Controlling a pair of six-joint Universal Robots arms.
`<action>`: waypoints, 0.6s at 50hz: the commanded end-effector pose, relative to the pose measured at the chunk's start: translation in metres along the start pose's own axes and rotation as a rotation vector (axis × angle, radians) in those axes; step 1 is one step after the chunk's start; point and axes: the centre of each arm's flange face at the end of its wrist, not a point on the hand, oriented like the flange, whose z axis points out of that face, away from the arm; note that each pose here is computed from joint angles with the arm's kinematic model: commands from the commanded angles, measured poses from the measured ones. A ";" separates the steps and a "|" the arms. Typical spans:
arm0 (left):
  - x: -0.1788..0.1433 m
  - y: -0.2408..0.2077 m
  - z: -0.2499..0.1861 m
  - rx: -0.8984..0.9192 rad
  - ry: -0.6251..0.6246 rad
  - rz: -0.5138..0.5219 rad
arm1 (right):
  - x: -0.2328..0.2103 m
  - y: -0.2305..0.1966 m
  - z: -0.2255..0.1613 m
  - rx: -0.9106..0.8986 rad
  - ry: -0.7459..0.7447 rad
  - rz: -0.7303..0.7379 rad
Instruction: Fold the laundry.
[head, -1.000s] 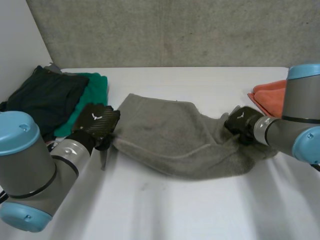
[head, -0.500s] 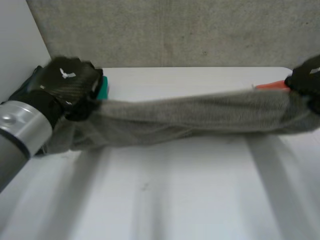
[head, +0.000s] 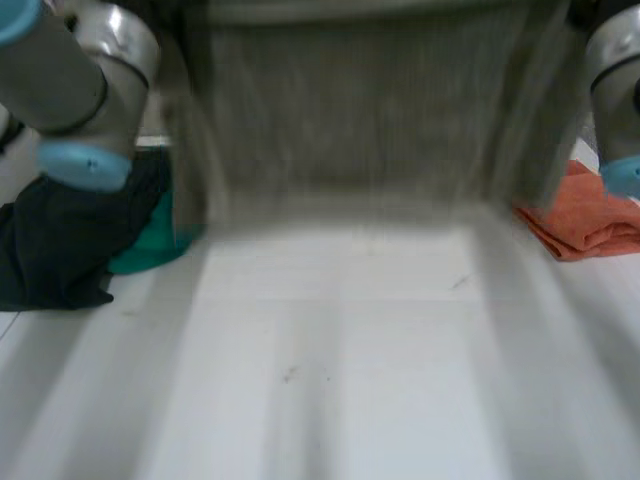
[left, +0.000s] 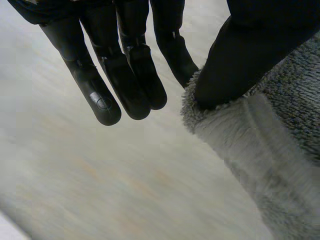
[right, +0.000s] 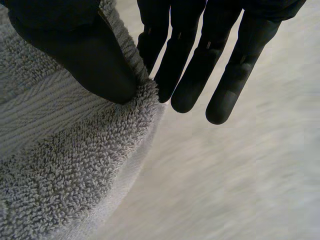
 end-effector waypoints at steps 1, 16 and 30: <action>-0.010 -0.009 -0.005 0.031 -0.044 -0.007 | -0.003 -0.001 -0.016 0.006 -0.008 0.024; 0.056 0.076 -0.149 -0.464 0.317 -0.086 | -0.072 0.070 -0.137 -0.438 -0.461 0.097; 0.095 0.116 -0.220 -0.698 0.498 -0.107 | -0.088 0.101 -0.190 -0.646 -0.614 0.114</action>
